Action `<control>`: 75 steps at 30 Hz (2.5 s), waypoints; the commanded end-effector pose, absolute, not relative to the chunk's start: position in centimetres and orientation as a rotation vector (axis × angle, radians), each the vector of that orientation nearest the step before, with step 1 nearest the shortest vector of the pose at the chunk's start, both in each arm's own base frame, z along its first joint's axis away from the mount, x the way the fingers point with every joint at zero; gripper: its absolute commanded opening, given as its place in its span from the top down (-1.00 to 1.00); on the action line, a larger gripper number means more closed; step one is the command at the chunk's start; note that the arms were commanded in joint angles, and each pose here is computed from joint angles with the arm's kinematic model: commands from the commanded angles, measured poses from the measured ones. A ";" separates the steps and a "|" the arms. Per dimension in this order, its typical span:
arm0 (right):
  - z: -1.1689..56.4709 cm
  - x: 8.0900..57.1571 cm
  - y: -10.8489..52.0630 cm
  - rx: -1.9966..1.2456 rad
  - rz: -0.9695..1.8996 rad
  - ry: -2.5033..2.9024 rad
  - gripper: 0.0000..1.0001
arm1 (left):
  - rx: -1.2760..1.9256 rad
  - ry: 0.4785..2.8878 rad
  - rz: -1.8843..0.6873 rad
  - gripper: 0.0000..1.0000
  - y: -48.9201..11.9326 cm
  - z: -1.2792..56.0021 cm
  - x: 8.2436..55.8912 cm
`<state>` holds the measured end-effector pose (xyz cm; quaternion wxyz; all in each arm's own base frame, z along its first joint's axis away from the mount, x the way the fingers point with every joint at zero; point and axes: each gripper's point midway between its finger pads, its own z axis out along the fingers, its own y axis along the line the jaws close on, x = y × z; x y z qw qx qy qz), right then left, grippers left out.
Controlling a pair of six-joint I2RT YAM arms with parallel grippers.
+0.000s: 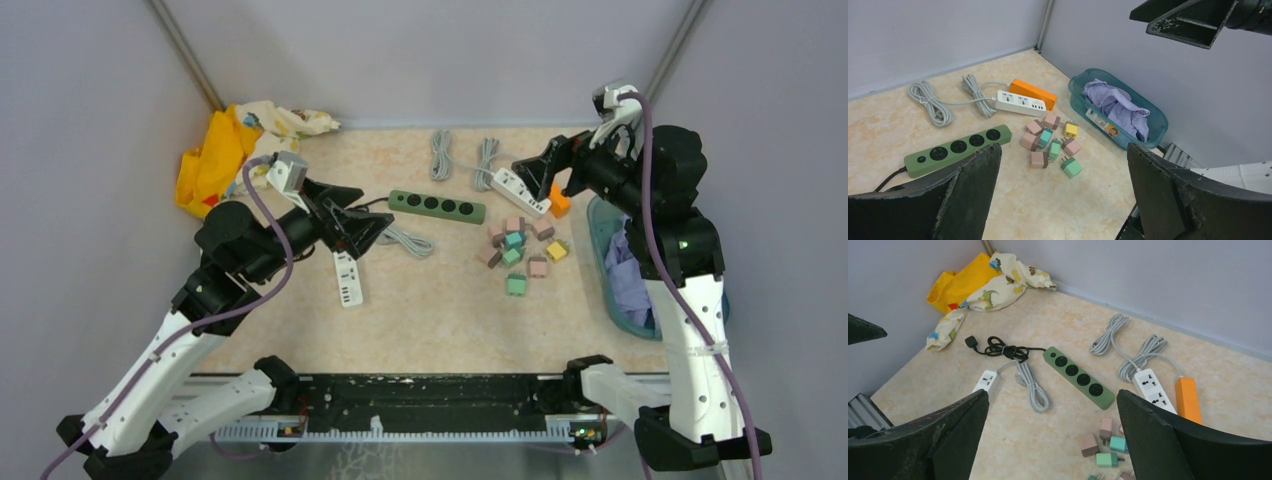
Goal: Pull the plug off the socket
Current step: Reset both arms
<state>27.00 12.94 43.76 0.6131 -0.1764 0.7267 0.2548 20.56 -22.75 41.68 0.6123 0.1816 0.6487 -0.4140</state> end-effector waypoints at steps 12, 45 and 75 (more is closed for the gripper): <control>45.0 27.5 11.9 -0.380 0.517 1.629 -0.98 | 0.449 1.523 -0.847 -1.00 -22.5 39.5 22.0; 44.7 29.4 12.0 -0.376 0.504 1.673 -0.98 | 0.427 1.580 -0.697 -1.00 -20.6 39.8 23.1; 44.0 29.3 11.4 -0.361 0.474 1.689 -0.98 | 0.398 1.516 -0.746 -1.00 -20.0 41.1 21.8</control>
